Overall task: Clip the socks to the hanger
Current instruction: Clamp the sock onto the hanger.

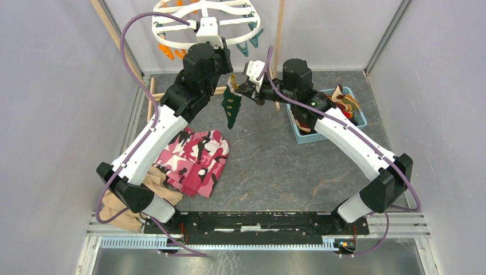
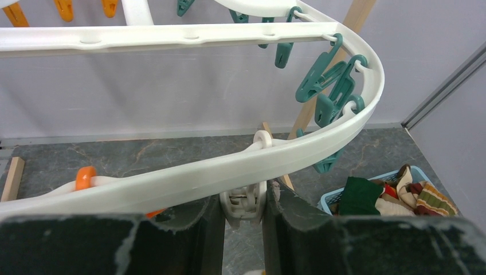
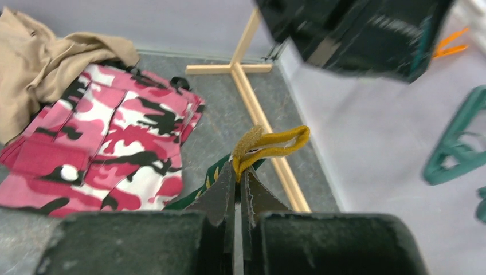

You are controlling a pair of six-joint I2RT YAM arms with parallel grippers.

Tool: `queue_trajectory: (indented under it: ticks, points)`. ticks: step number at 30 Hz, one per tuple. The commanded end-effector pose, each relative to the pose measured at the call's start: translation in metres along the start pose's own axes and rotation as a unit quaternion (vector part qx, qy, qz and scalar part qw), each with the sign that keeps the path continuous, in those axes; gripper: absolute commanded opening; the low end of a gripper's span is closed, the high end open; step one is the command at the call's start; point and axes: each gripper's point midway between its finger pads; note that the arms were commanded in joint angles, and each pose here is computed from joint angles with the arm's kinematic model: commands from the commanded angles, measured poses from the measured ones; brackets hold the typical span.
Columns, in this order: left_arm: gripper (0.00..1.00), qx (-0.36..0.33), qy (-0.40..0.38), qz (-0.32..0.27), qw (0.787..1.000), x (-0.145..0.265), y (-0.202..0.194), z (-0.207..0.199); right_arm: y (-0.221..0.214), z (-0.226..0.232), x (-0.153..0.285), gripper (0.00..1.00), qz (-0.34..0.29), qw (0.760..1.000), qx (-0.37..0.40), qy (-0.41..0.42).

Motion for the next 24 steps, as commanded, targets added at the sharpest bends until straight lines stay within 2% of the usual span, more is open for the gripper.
queue_trajectory:
  ticks: [1, 24]
  points:
    - [0.10, 0.040, -0.010, -0.040, 0.998, 0.015, 0.037, 0.002, 0.051, -0.029, -0.003, 0.00, -0.058, 0.997, 0.027, -0.044]
    - [0.10, 0.042, -0.018, -0.038, 0.998, 0.015, 0.035, -0.001, 0.063, -0.042, -0.022, 0.00, -0.080, 0.993, 0.074, -0.034]
Point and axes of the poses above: each gripper's point midway between its finger pads, its own x axis back along the fingers, its own z axis along the line the jaws close on, y = z × x, and after that the axes turned 5 degrees about -x, right-handed
